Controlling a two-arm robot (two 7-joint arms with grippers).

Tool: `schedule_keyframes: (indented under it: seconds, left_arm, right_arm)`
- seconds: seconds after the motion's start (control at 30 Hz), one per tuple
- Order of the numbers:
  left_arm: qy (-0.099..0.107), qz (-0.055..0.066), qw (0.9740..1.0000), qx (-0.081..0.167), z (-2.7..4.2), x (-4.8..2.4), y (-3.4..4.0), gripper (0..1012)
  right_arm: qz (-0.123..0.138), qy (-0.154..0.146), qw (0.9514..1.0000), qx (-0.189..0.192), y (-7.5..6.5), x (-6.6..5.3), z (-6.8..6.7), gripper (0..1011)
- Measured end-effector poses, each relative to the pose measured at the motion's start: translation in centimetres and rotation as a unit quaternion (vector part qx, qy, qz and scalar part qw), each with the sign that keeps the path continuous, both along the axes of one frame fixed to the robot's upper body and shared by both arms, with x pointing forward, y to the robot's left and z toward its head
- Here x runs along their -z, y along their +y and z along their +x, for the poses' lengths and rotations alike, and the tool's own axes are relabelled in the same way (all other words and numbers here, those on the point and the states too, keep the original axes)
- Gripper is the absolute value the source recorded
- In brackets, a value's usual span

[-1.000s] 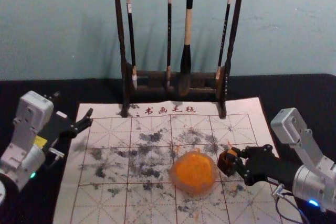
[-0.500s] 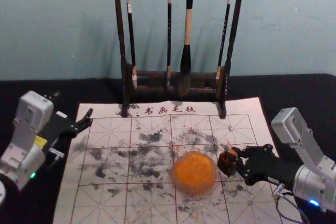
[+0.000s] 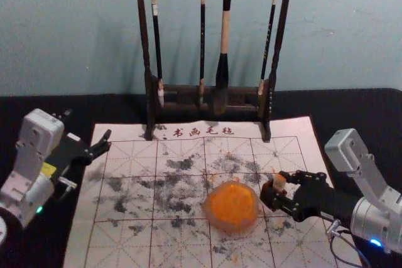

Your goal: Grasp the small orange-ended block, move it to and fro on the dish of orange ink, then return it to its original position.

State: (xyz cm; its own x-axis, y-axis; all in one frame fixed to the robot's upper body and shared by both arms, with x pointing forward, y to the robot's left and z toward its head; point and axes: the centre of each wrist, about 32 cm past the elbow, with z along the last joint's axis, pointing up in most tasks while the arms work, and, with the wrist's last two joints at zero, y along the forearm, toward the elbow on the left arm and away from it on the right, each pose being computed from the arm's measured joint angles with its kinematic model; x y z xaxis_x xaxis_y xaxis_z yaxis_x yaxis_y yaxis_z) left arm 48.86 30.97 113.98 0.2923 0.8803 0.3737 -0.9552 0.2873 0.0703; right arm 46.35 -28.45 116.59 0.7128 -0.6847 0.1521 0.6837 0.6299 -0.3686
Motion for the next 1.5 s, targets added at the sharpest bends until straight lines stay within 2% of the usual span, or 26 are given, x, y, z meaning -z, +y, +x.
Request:
schedule_keyframes:
  seconds: [0.03,0.13,0.5,0.67,0.9,0.97,1.1,1.13,1.2,1.23,1.27,1.3,1.33,1.37,1.43,1.5]
  left_arm:
    - [0.000,0.000,1.0000,0.000,0.00,0.00,0.00,1001]
    - [0.000,0.000,1.0000,0.000,0.00,0.00,0.00,1001]
    - [0.000,0.000,1.0000,0.000,0.00,0.00,0.00,1001]
    - [0.000,0.000,1.0000,0.000,0.00,0.00,0.00,1001]
    - [0.000,0.000,1.0000,0.000,0.00,0.00,0.00,1001]
    - [0.000,0.000,1.0000,0.000,0.00,0.00,0.00,1001]
    - [0.000,0.000,1.0000,0.000,0.00,0.00,0.00,1001]
    - [0.000,0.000,1.0000,0.000,0.00,0.00,0.00,1001]
    - [0.000,0.000,1.0000,0.000,0.00,0.00,0.00,1001]
    - [0.000,0.000,1.0000,0.000,0.00,0.00,0.00,1001]
    - [0.000,0.000,1.0000,0.000,0.00,0.00,0.00,1001]
    - [0.000,0.000,1.0000,0.000,0.00,0.00,0.00,1001]
    - [0.000,0.000,1.0000,0.000,0.00,0.00,0.00,1002]
    - [0.000,0.000,1.0000,0.000,0.00,0.00,0.00,1001]
    - [0.000,0.000,1.0000,0.000,0.00,0.00,0.00,1001]
    - [0.000,0.000,1.0000,0.000,0.00,0.00,0.00,1001]
  right_arm:
    - [0.000,0.000,1.0000,0.000,0.0,0.0,0.0,436]
    - [0.000,0.000,1.0000,0.000,0.0,0.0,0.0,498]
    - [0.000,0.000,1.0000,0.000,0.0,0.0,0.0,866]
    - [0.000,0.000,1.0000,0.000,0.0,0.0,0.0,981]
    - [0.000,-0.002,1.0000,-0.001,0.0,0.0,0.0,1002]
    - [0.003,-0.013,0.9999,0.001,0.0,0.0,-0.2,1002]
    - [0.027,-0.052,0.9979,0.026,0.2,-0.3,-0.5,1002]
    - [0.034,-0.063,0.9969,0.035,0.2,-0.3,-0.5,1002]
    - [0.053,-0.097,0.9914,0.070,0.4,-0.4,-0.7,1002]
    - [0.064,-0.120,0.9857,0.099,0.4,-0.5,-0.8,1002]
    - [0.064,-0.120,0.9857,0.099,0.4,-0.5,-0.8,1002]
    - [0.070,-0.139,0.9799,0.124,0.5,-0.6,-0.9,1002]
    - [0.072,-0.147,0.9771,0.135,0.5,-0.6,-0.9,1002]
    - [0.074,-0.159,0.9723,0.155,0.6,-0.4,-0.9,1002]
    - [0.071,-0.167,0.9683,0.172,0.7,-0.2,-1.0,1002]
    - [0.057,-0.173,0.9644,0.191,0.7,0.5,-1.1,1002]
